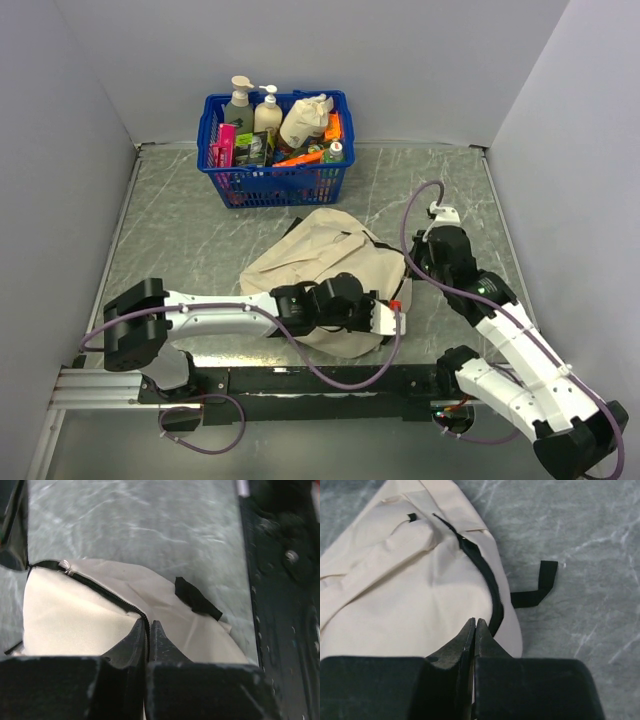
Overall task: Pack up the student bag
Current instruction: Zip the student bag at the center of the board.
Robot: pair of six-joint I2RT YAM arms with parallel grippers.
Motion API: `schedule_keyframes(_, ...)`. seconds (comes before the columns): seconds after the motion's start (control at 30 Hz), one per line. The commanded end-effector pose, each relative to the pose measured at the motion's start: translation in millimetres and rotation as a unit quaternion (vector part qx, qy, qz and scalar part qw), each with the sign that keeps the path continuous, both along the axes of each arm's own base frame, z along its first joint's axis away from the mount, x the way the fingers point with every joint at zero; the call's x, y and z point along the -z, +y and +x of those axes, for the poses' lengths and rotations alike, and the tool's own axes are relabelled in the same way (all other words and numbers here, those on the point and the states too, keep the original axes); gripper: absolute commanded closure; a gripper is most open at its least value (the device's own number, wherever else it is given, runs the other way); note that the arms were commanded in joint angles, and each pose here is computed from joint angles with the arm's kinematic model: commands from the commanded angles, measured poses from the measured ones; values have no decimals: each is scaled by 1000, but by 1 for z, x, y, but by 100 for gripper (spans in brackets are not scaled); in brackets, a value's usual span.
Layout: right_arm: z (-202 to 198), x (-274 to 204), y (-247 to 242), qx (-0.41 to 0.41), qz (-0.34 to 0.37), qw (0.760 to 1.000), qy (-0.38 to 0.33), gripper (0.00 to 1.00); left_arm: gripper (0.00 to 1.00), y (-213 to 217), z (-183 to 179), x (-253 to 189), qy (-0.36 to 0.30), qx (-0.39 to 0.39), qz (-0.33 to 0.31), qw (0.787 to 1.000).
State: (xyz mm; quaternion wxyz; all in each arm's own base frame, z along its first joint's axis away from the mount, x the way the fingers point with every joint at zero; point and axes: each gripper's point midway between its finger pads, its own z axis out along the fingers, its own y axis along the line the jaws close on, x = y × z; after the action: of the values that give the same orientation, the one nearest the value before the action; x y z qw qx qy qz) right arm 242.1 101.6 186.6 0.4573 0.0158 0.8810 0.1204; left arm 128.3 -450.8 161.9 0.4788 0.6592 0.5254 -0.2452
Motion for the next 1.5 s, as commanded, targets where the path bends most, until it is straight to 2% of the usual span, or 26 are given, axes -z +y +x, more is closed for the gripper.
schedule_keyframes(0.0, 32, -35, -18, 65, -9, 996, -66, 100, 99, 4, -74, -36, 6, 223, 12, 975)
schedule_keyframes(0.1, 38, -35, -30, 93, -26, 993, -66, 100, 99, 17, -91, -43, 2, 275, 18, 961)
schedule_keyframes(0.37, 64, -50, -28, 105, -17, 991, -85, 100, 99, 58, -107, -37, -28, 334, 45, 941)
schedule_keyframes(0.47, 81, -55, -17, 96, -6, 991, -96, 100, 99, 71, -115, -35, -47, 372, 53, 925)
schedule_keyframes(0.6, 104, -52, -1, 85, 15, 990, -107, 100, 99, 88, -125, -34, -91, 447, 70, 887)
schedule_keyframes(0.8, 138, -35, 46, 15, 50, 994, -99, 100, 99, 113, -134, -28, -114, 512, 99, 846)
schedule_keyframes(0.9, 151, -20, 57, 8, 34, 996, -82, 100, 99, 123, -137, -26, -119, 531, 107, 832)
schedule_keyframes(1.0, 164, -14, 52, 38, 9, 996, -75, 100, 99, 126, -138, -24, -120, 535, 111, 829)
schedule_keyframes(1.03, 166, -16, 51, 44, 6, 996, -77, 100, 99, 123, -137, -26, -124, 530, 106, 832)
schedule_keyframes(1.1, 168, -19, 38, 79, -8, 994, -79, 100, 98, 117, -129, -23, -114, 495, 114, 854)
schedule_keyframes(1.13, 167, -19, 33, 90, -13, 993, -77, 100, 93, 97, -119, -33, -137, 464, 86, 871)
schedule_keyframes(1.17, 165, -28, 28, 97, -12, 991, -90, 100, 65, 92, -115, -31, -95, 418, 89, 899)
schedule_keyframes(1.2, 164, -33, 21, 113, -19, 989, -98, 100, 31, 83, -94, -31, -104, 357, 98, 923)
schedule_keyframes(1.23, 161, -39, 16, 121, -19, 987, -108, 100, 7, 61, -78, -46, -121, 308, 63, 941)
schedule_keyframes(1.27, 161, -40, 9, 132, -24, 985, -110, 100, 4, 55, -67, -49, -98, 256, 57, 960)
schedule_keyframes(1.3, 160, -41, 6, 135, -26, 984, -111, 100, 4, 49, -43, -58, -114, 190, 53, 974)
schedule_keyframes(1.37, 161, -42, -5, 149, -31, 983, -106, 100, 4, 40, -17, -88, -111, 129, 20, 985)
schedule_keyframes(1.43, 166, -45, -5, 140, -20, 985, -102, 88, 4, 41, 4, -105, -90, 91, 12, 992)
schedule_keyframes(1.47, 168, -44, -7, 139, -17, 986, -95, 82, 4, 48, 28, -129, -65, 47, -4, 997)
